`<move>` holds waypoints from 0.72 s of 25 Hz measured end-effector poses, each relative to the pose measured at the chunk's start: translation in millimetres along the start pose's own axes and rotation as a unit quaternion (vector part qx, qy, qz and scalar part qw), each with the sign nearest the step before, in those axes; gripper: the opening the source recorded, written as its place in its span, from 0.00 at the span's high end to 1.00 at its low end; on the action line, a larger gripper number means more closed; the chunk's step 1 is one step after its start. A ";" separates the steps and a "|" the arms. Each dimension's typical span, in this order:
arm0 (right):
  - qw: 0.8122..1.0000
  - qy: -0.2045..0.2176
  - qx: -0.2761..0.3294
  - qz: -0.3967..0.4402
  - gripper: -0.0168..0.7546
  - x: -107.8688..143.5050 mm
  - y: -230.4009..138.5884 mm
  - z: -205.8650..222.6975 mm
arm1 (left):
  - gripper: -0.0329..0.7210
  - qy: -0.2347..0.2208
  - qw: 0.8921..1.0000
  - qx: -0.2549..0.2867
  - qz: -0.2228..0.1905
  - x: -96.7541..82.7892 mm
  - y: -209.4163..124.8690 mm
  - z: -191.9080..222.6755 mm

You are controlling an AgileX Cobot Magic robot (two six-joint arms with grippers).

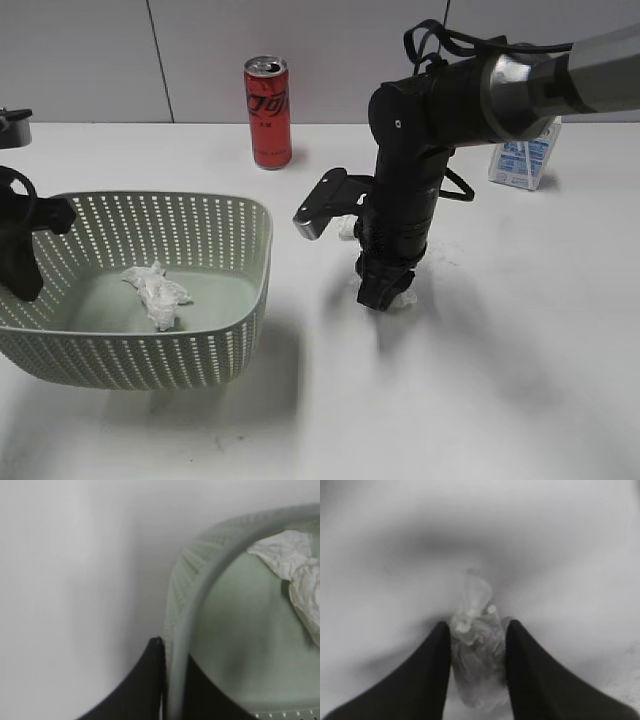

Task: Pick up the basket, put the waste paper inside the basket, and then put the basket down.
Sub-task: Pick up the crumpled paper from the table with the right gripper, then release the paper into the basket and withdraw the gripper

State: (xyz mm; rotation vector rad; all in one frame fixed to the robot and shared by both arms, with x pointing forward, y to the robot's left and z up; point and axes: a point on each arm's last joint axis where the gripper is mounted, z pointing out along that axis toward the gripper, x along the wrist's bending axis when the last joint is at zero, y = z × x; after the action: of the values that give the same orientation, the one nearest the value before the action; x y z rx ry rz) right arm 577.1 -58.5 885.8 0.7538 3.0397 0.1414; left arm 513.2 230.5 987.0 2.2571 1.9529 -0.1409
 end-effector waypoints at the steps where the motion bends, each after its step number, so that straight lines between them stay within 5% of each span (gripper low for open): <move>1: 1.000 -0.001 -0.001 0.002 0.72 -0.2 0.1 0.0 | 0.95 0.000 1.000 -0.001 0.000 -0.1 0.1 0.0; 5: 1.000 -0.003 -0.001 0.023 0.92 -0.6 0.1 0.0 | 0.95 0.000 1.000 -0.002 0.000 0.0 0.3 0.0; 10: 0.999 -0.011 -0.018 0.032 0.92 0.3 1.0 -21.1 | 0.95 0.000 1.000 -0.002 0.000 0.0 0.3 0.0; 14: 0.994 -0.025 -0.105 0.029 0.92 7.7 5.2 -92.4 | 0.95 0.000 1.000 -0.002 0.000 0.0 0.3 0.0; 18: 0.971 0.015 -0.240 0.004 0.92 30.5 8.3 -172.5 | 0.95 0.000 1.000 -0.002 0.000 0.0 0.3 0.0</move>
State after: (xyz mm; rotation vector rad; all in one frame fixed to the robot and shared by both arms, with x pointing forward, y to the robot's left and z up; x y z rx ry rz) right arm 549.2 -51.7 1058.8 0.7197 2.8368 0.8540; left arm 513.5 230.4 987.0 2.2543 1.9518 -0.1378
